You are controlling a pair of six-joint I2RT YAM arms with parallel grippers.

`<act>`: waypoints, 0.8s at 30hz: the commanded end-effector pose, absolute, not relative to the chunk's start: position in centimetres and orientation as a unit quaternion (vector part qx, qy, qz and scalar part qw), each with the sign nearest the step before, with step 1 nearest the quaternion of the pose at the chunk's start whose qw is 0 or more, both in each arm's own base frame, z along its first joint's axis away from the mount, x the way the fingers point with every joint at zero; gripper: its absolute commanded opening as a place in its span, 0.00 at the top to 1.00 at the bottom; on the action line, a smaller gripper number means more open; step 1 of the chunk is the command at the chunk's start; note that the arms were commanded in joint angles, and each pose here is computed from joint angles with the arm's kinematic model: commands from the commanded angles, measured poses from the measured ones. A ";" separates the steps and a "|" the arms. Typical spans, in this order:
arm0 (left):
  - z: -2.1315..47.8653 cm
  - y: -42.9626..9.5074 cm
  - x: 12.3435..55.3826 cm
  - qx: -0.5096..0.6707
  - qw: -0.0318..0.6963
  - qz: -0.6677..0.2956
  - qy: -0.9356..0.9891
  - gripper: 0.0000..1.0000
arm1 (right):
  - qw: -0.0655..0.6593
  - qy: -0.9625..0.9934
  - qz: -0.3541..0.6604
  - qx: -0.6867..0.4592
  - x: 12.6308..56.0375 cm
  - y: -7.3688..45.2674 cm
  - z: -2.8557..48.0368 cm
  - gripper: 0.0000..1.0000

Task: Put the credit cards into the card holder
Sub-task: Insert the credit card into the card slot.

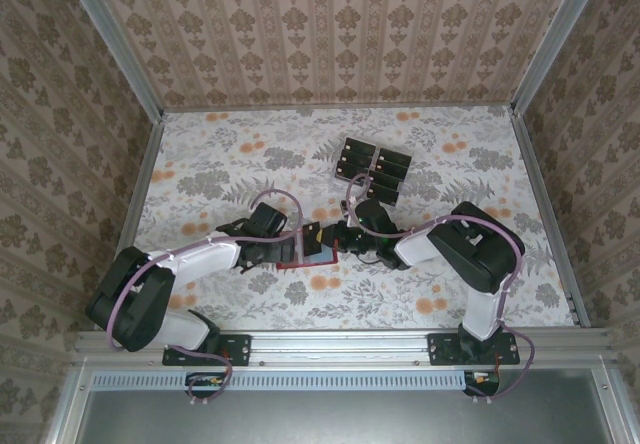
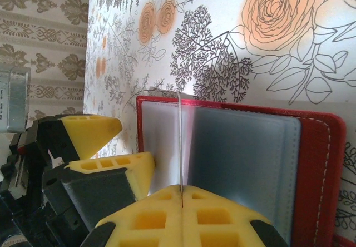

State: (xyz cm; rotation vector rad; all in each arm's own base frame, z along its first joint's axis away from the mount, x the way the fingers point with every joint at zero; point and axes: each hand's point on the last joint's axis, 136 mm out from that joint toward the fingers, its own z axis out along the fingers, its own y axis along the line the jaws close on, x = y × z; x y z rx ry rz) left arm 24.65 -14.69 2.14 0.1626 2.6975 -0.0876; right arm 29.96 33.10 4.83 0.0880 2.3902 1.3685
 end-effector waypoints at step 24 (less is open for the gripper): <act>3.0 -13.7 24.0 0.049 0.220 -0.020 0.974 0.00 | 0.200 0.844 0.496 0.036 29.4 33.2 5.1 1.00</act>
